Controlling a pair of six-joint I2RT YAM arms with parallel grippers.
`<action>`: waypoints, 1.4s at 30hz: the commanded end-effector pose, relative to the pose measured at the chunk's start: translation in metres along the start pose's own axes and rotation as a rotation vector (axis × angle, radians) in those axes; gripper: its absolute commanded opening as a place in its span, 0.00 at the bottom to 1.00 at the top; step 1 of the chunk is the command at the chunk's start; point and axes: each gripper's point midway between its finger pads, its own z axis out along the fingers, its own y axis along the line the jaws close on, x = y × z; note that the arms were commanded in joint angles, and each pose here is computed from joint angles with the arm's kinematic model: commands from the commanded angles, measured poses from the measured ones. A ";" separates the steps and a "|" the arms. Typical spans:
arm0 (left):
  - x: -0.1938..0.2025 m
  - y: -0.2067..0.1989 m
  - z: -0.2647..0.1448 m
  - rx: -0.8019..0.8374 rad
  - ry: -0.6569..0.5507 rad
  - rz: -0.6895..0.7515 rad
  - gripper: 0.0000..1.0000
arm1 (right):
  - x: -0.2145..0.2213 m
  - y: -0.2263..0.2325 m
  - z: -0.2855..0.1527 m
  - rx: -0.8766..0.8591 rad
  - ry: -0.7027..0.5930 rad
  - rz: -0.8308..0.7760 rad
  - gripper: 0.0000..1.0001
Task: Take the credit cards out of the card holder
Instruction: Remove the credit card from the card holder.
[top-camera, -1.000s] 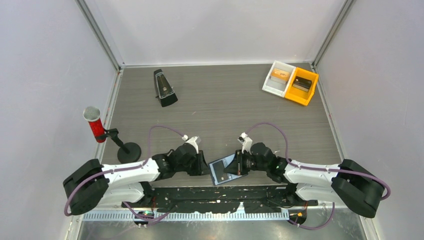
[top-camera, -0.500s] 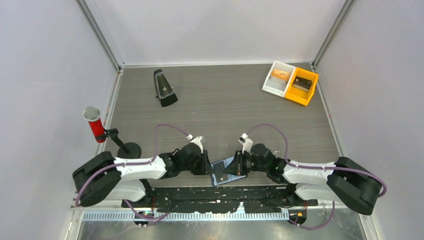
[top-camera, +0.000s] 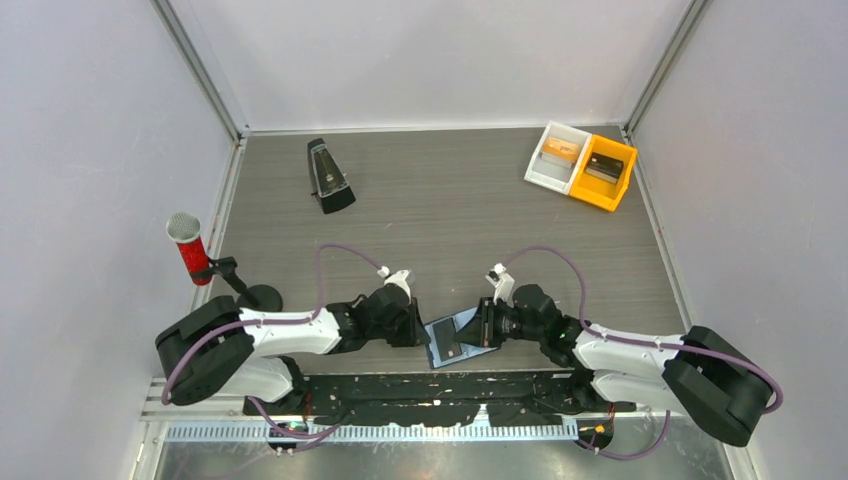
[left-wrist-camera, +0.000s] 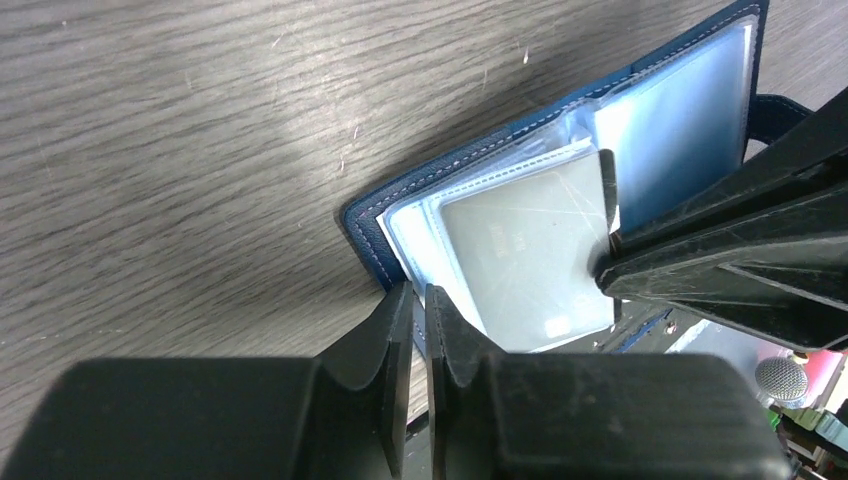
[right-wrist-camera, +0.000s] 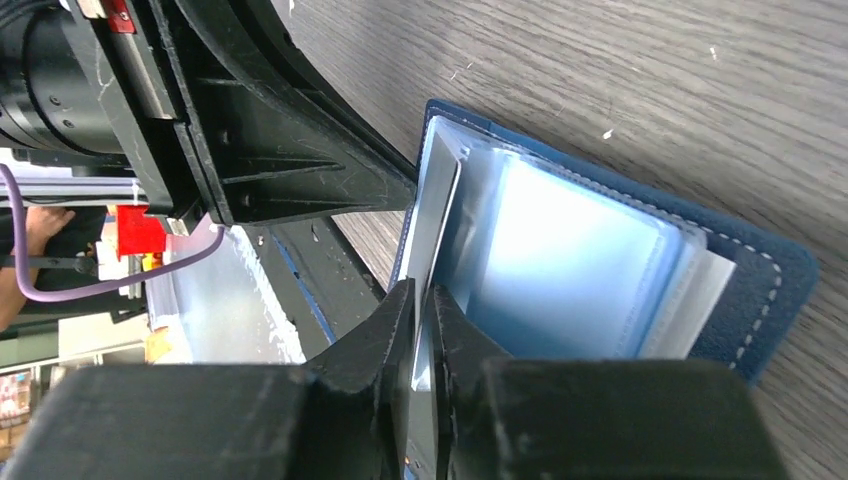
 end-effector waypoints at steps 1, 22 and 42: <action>0.003 0.026 0.005 -0.125 0.007 0.019 0.12 | -0.005 0.010 -0.006 -0.070 -0.017 -0.063 0.11; 0.010 0.039 0.007 -0.188 0.037 0.010 0.12 | -0.019 0.011 -0.015 -0.122 -0.069 0.010 0.05; 0.012 0.045 0.002 -0.223 0.050 0.024 0.13 | -0.030 -0.002 -0.022 -0.013 -0.110 0.017 0.05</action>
